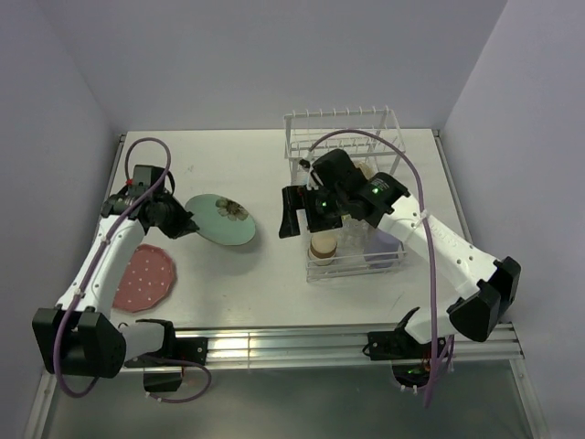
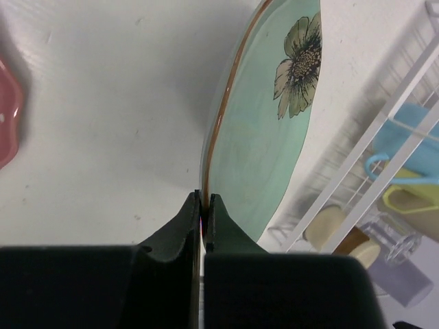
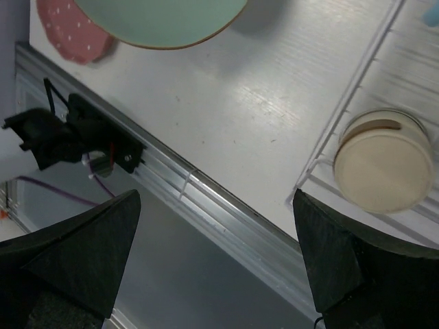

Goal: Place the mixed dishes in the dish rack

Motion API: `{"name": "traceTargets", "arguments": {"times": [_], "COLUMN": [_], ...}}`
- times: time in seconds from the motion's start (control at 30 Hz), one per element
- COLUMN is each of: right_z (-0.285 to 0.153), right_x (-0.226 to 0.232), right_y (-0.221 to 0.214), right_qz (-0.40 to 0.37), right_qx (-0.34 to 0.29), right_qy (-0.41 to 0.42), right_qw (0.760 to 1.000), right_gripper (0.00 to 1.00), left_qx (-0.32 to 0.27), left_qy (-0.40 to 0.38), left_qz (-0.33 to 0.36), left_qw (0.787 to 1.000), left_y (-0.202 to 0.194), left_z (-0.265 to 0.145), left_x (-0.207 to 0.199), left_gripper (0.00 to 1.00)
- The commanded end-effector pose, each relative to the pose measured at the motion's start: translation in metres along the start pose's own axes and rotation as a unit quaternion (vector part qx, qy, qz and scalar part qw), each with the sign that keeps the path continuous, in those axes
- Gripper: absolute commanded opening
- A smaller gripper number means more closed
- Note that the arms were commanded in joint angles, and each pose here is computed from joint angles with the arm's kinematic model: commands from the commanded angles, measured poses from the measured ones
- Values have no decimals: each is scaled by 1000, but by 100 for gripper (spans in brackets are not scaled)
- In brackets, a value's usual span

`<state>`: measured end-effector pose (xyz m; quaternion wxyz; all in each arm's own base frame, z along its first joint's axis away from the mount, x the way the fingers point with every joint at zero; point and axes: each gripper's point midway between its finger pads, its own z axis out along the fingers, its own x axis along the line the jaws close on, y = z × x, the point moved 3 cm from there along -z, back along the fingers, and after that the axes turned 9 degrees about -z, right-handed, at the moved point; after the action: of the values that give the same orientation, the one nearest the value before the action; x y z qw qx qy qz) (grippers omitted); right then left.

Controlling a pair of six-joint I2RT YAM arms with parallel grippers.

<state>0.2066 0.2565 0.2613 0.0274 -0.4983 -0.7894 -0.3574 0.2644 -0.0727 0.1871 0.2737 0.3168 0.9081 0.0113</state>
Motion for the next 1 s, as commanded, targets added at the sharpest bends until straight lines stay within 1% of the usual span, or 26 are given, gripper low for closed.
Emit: {"name": "traceTargets", "arguments": {"times": [0.0, 0.03, 0.1, 0.13, 0.17, 0.23, 0.27, 0.33, 0.37, 0.43, 0.47, 0.5, 0.53, 0.6, 0.63, 0.67, 0.83, 0.97], "right_z": [3, 0, 1, -3, -1, -2, 2, 1, 7, 9, 17, 17, 30, 34, 37, 46, 61, 73], "right_x": [24, 36, 41, 48, 57, 66, 74, 84, 94, 101, 103, 114, 113, 126, 126, 127, 149, 152], "right_y": [1, 1, 0, 5, 1, 4, 0, 3, -4, -1, -6, -8, -11, -18, -17, -22, -37, -38], "right_qz": [-80, -117, -149, -170, -189, -209, -221, -240, -257, -275, -284, -302, -312, -342, -351, -361, -392, -406], "right_qx": [0, -3, 2, -8, -3, -7, 1, -8, 2, -5, 10, 9, 19, 25, 20, 31, 32, 14], "right_qy": [26, 30, 8, 7, 8, 5, 8, 2, 4, -12, -21, -17, -36, -44, -64, -73, -66, -90], "right_qw": [996, 993, 989, 985, 982, 978, 975, 971, 966, 961, 958, 953, 949, 939, 934, 929, 917, 910], "right_gripper": [100, 100, 100, 100, 100, 100, 100, 100, 100, 100, 100, 100, 100, 100, 100, 100, 99, 98], "left_qx": [-4, -4, 1, 1, 2, 9, 12, 26, 27, 38, 39, 42, 46, 53, 54, 56, 64, 76], "left_qy": [-64, -65, -57, -59, -60, -65, -68, -65, -68, -65, -68, -67, -70, -71, -72, -69, -74, -84], "left_qz": [24, 27, 33, 36, 38, 37, 38, 34, 33, 30, 30, 31, 31, 33, 35, 34, 40, 41], "left_qw": [998, 998, 998, 998, 997, 997, 997, 997, 997, 997, 996, 996, 996, 996, 995, 995, 994, 993], "left_y": [-1, -2, -7, -8, -9, -15, -18, -24, -27, -32, -34, -36, -38, -41, -42, -43, -47, -52], "left_z": [-41, -45, -54, -58, -60, -65, -67, -66, -68, -68, -70, -71, -73, -76, -78, -79, -87, -95], "left_x": [-22, -22, -16, -15, -13, -9, -8, -2, 0, 5, 6, 8, 8, 11, 11, 13, 13, 12], "left_gripper": [0, 0, 0, 0, 0, 0, 0, 0, 0, 0, 0, 0, 0, 0, 0, 0, 0, 0]}}
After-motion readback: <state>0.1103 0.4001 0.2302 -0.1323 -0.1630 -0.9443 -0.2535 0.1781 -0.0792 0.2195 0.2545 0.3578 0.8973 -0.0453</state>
